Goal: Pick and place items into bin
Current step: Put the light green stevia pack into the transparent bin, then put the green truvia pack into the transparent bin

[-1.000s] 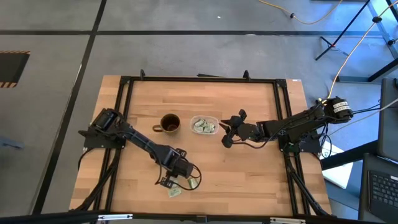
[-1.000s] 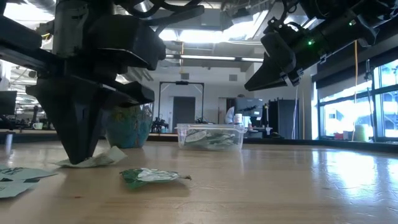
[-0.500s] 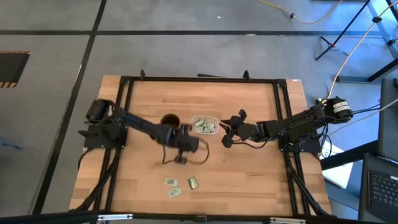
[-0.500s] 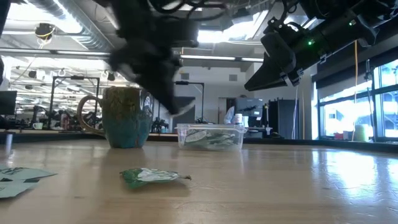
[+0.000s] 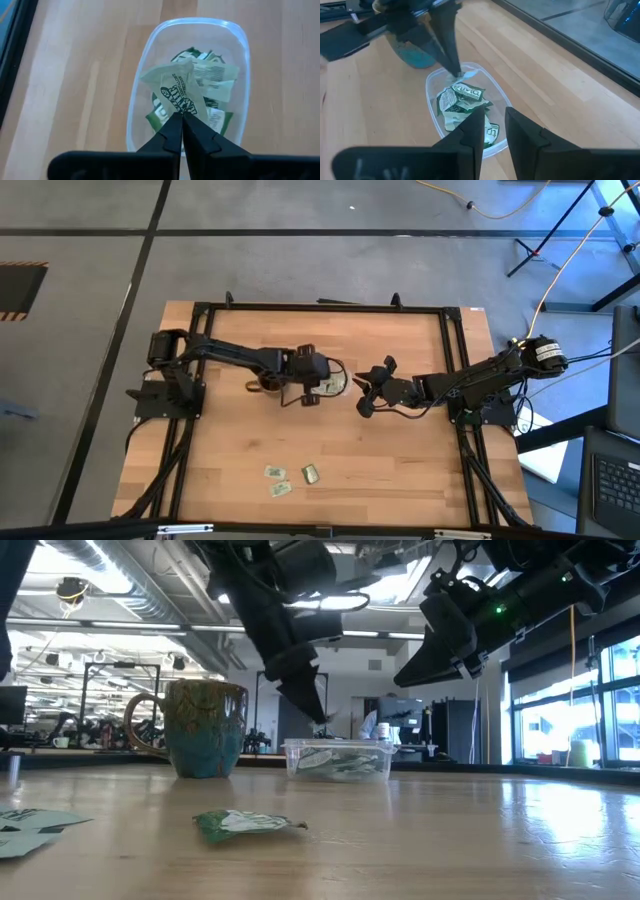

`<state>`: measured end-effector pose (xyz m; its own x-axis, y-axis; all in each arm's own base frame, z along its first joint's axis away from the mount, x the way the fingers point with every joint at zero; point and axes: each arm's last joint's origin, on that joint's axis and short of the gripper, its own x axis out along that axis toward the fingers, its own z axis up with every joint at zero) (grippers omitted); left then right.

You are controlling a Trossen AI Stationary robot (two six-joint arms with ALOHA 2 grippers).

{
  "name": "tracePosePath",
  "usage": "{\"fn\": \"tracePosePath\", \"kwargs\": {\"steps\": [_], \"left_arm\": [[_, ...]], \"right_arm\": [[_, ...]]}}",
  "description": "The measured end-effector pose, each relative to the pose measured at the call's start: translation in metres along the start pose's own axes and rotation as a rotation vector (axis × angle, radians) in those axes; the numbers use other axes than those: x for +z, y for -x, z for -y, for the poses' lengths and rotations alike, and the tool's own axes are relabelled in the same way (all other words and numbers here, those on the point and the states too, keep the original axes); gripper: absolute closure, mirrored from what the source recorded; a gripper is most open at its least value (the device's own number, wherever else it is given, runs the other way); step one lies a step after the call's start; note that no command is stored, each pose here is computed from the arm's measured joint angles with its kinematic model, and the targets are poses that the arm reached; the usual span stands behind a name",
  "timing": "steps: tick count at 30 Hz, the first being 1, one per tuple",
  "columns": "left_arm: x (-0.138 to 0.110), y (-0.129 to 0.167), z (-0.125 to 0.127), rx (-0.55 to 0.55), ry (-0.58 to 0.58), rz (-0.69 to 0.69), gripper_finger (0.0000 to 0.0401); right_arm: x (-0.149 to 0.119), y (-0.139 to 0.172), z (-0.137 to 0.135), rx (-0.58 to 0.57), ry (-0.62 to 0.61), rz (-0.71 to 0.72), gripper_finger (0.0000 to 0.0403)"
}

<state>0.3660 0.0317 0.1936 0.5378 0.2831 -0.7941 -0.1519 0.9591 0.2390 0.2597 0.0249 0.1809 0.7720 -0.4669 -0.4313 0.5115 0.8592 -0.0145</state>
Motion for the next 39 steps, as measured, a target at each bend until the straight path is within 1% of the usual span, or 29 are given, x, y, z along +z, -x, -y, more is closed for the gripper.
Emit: {"fn": "tracePosePath", "kwargs": {"steps": [2, 7, 9, 12, 16, 23, 26, 28, 29, 32, 34, 37, 38, 39], "left_arm": [[-0.001, -0.001, -0.005, -0.013, 0.012, -0.005, 0.0394], [-0.004, -0.003, -0.008, -0.103, 0.032, -0.026, 0.0391], [-0.006, -0.005, -0.007, -0.106, 0.033, -0.047, 0.0388], [-0.007, -0.006, -0.005, -0.098, 0.026, -0.061, 0.0384], [-0.009, -0.008, -0.002, -0.060, 0.016, -0.079, 0.0375], [-0.008, -0.008, -0.003, -0.050, 0.019, -0.070, 0.0344], [-0.006, -0.007, -0.004, -0.035, 0.019, -0.060, 0.0332], [-0.003, 0.001, -0.005, -0.026, 0.012, -0.051, 0.0328], [0.001, 0.007, -0.005, -0.020, 0.010, -0.025, 0.0327], [0.011, 0.032, -0.004, -0.027, 0.003, 0.052, 0.0327], [0.014, 0.051, -0.002, -0.035, -0.002, 0.097, 0.0329], [0.017, 0.086, 0.001, -0.038, -0.006, 0.195, 0.0333], [0.016, 0.097, 0.004, -0.039, -0.002, 0.225, 0.0334], [0.013, 0.107, 0.007, -0.038, 0.002, 0.248, 0.0335]], "right_arm": [[0.000, 0.000, 0.000, -0.001, 0.002, -0.002, 0.0322], [0.000, 0.000, 0.000, -0.001, 0.003, -0.002, 0.0322], [0.000, 0.000, 0.000, -0.001, 0.001, -0.002, 0.0322], [0.000, 0.000, 0.000, -0.001, 0.001, -0.002, 0.0322], [0.000, 0.000, 0.000, -0.001, -0.002, -0.001, 0.0322], [0.001, 0.000, 0.000, 0.002, -0.010, 0.007, 0.0322], [0.003, 0.000, -0.001, 0.011, -0.055, 0.030, 0.0322], [0.007, 0.000, -0.002, 0.022, -0.096, 0.058, 0.0322], [0.008, 0.000, -0.003, 0.028, -0.104, 0.073, 0.0322], [0.014, 0.001, -0.004, 0.042, -0.084, 0.123, 0.0322], [0.017, 0.001, -0.005, 0.049, -0.081, 0.149, 0.0322], [0.022, 0.002, -0.006, 0.067, -0.144, 0.192, 0.0322], [0.023, 0.003, -0.007, 0.081, -0.147, 0.195, 0.0322], [0.023, 0.003, -0.009, 0.123, -0.125, 0.191, 0.0322]]}}
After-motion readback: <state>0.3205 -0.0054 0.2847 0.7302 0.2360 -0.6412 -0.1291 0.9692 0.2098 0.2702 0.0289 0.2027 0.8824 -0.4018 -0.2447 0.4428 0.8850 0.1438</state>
